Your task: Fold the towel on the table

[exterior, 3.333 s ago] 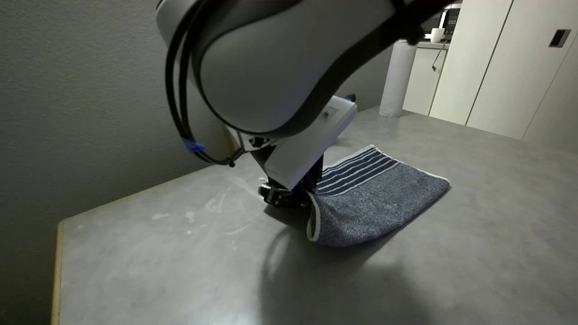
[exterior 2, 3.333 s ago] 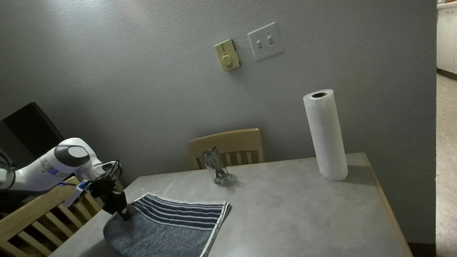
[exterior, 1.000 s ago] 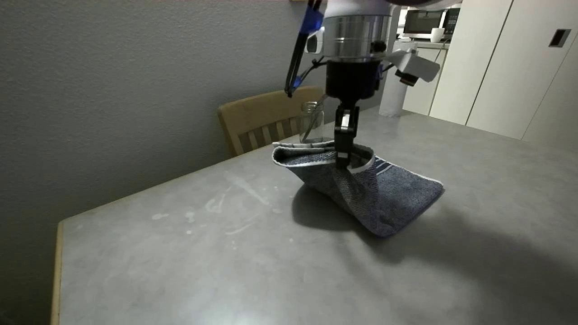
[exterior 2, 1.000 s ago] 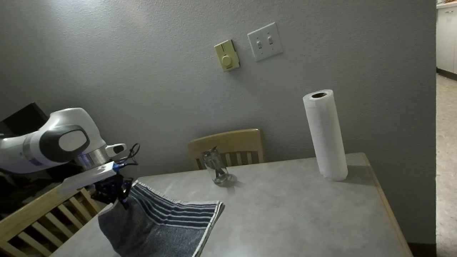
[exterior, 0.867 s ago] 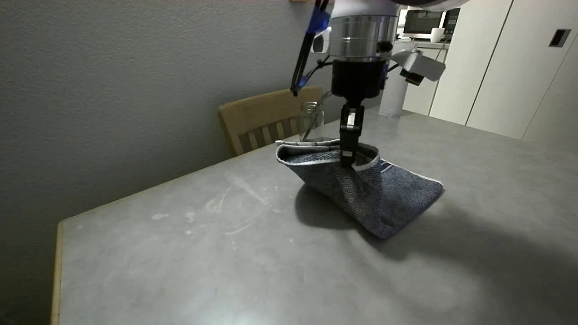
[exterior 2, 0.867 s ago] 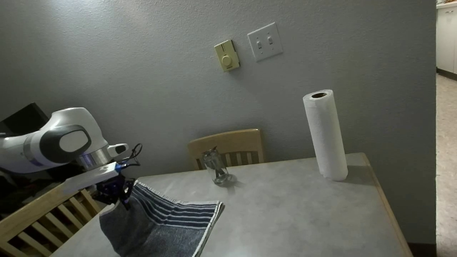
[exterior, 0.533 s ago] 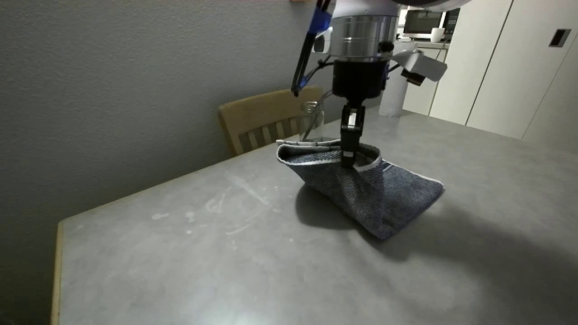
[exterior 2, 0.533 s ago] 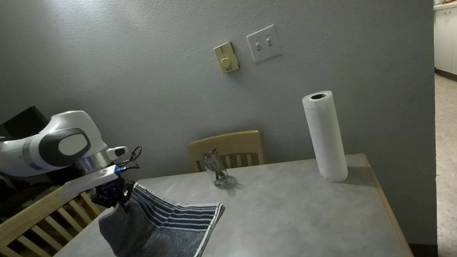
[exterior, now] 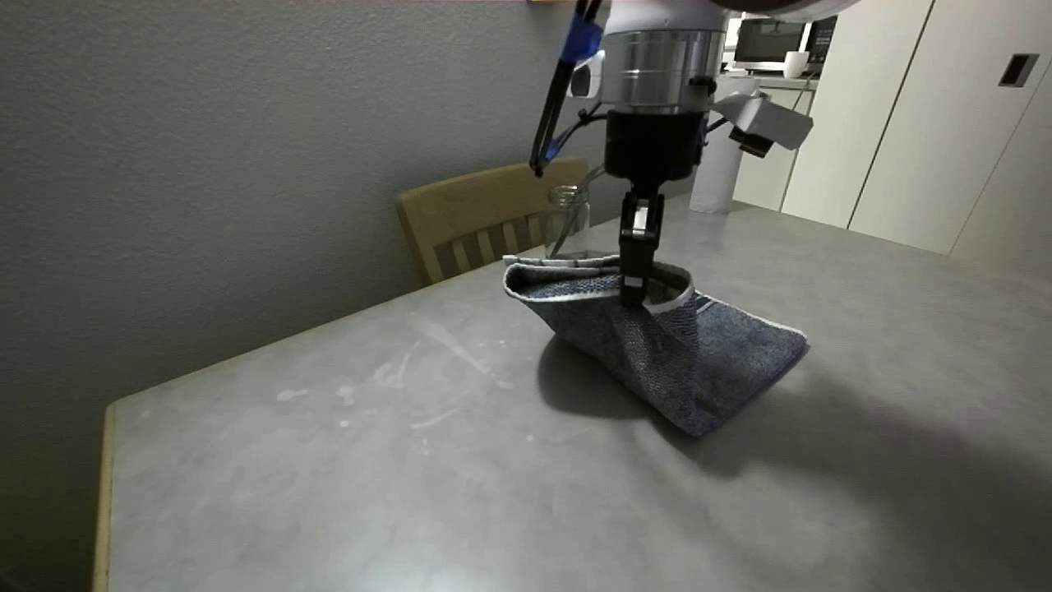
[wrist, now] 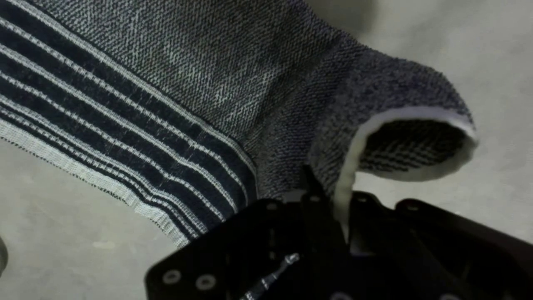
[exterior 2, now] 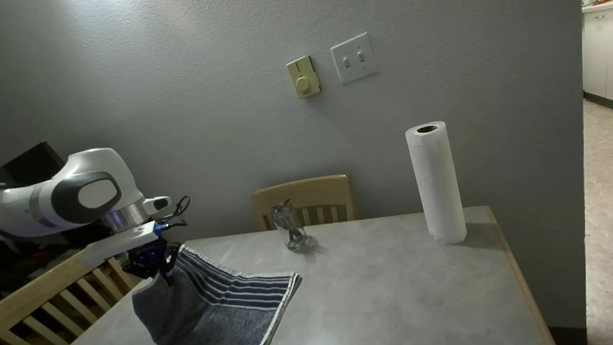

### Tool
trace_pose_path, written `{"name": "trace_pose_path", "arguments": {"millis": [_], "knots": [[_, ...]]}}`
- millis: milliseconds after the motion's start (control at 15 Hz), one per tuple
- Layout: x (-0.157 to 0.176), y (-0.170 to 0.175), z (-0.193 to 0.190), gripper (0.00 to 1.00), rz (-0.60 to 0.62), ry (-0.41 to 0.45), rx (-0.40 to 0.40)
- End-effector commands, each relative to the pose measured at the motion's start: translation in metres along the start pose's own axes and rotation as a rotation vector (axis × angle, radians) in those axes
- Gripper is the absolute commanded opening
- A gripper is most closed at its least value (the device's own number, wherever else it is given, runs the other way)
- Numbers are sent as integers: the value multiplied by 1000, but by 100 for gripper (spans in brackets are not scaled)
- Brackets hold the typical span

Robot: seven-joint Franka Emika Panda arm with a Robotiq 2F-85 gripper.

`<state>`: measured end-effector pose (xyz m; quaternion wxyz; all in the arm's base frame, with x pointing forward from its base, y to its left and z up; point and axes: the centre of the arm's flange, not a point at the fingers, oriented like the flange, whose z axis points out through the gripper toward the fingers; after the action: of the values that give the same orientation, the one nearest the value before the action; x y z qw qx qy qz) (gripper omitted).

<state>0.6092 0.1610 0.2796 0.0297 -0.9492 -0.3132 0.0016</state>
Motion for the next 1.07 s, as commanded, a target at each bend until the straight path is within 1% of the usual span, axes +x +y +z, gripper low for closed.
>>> {"name": "trace_pose_path", "arguments": {"millis": [0, 200, 267, 600, 800, 1000], "knots": [[0, 0, 0, 7, 0, 0, 0], [0, 0, 0, 7, 0, 0, 0], [0, 0, 0, 2, 0, 0, 0], [-6, 4, -8, 2, -14, 39, 36], [-17, 16, -13, 2, 1, 89, 69], [-32, 39, -12, 2, 28, 162, 132]]}}
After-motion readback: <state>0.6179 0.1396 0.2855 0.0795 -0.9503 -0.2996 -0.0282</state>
